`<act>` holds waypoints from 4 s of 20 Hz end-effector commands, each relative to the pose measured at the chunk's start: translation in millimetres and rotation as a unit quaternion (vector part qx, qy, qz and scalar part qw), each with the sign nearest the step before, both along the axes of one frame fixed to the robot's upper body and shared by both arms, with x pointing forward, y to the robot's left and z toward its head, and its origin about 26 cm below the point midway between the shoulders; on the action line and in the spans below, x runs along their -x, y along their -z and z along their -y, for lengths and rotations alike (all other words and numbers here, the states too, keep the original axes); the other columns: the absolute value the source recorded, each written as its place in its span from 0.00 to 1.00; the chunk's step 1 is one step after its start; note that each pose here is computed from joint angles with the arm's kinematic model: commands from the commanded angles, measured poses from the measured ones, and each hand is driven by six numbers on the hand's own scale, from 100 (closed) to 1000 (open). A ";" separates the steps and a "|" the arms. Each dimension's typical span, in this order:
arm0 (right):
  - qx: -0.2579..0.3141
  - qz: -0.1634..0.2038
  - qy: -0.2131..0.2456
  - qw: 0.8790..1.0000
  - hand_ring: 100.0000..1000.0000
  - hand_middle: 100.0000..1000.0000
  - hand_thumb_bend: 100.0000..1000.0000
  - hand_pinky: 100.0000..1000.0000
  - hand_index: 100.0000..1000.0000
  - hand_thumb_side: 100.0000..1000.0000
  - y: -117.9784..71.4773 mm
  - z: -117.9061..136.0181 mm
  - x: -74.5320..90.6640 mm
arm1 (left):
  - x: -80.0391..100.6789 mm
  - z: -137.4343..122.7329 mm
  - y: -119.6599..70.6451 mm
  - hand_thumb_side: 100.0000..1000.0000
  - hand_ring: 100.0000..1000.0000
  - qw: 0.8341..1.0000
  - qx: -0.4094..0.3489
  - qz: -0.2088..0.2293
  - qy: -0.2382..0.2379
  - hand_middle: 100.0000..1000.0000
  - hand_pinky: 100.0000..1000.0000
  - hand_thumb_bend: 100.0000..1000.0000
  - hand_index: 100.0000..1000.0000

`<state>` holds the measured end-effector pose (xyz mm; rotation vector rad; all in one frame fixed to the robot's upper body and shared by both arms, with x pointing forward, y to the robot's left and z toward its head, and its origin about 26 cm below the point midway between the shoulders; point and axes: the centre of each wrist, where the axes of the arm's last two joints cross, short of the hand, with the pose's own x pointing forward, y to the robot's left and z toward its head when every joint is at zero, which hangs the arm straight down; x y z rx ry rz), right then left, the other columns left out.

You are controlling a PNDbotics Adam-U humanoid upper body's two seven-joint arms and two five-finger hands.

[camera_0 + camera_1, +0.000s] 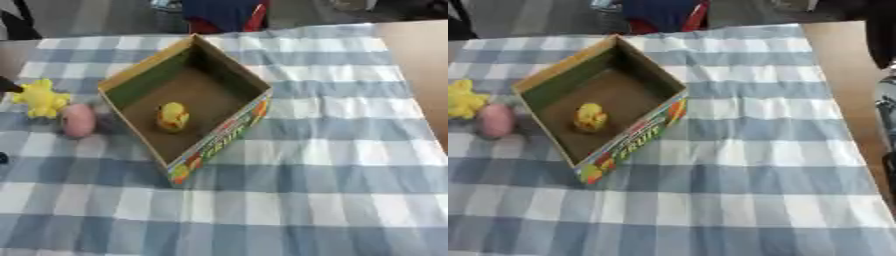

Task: Pick up objects on the table and place them in the box.

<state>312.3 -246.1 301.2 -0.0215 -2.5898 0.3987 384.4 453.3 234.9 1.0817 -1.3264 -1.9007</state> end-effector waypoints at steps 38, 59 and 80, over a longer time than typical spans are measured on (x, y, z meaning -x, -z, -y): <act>-0.002 0.001 -0.004 1.000 0.68 0.62 0.00 0.64 0.84 0.91 -7.8 -5.7 4.5 | -30.9 47.0 -6.1 0.07 0.76 0.988 0.039 -0.143 0.038 0.74 0.41 0.44 0.88; -0.003 -0.004 -0.004 1.000 0.68 0.62 0.00 0.65 0.84 0.92 -6.6 -4.9 4.4 | -32.8 55.3 -6.1 0.00 0.52 0.997 0.059 -0.047 0.004 0.38 0.17 0.12 0.47; -0.011 -0.001 -0.009 1.000 0.68 0.62 0.00 0.65 0.84 0.92 -7.9 -6.7 4.3 | -17.2 105.0 -111.7 0.04 0.50 0.971 0.089 0.221 0.015 0.33 0.12 0.00 0.42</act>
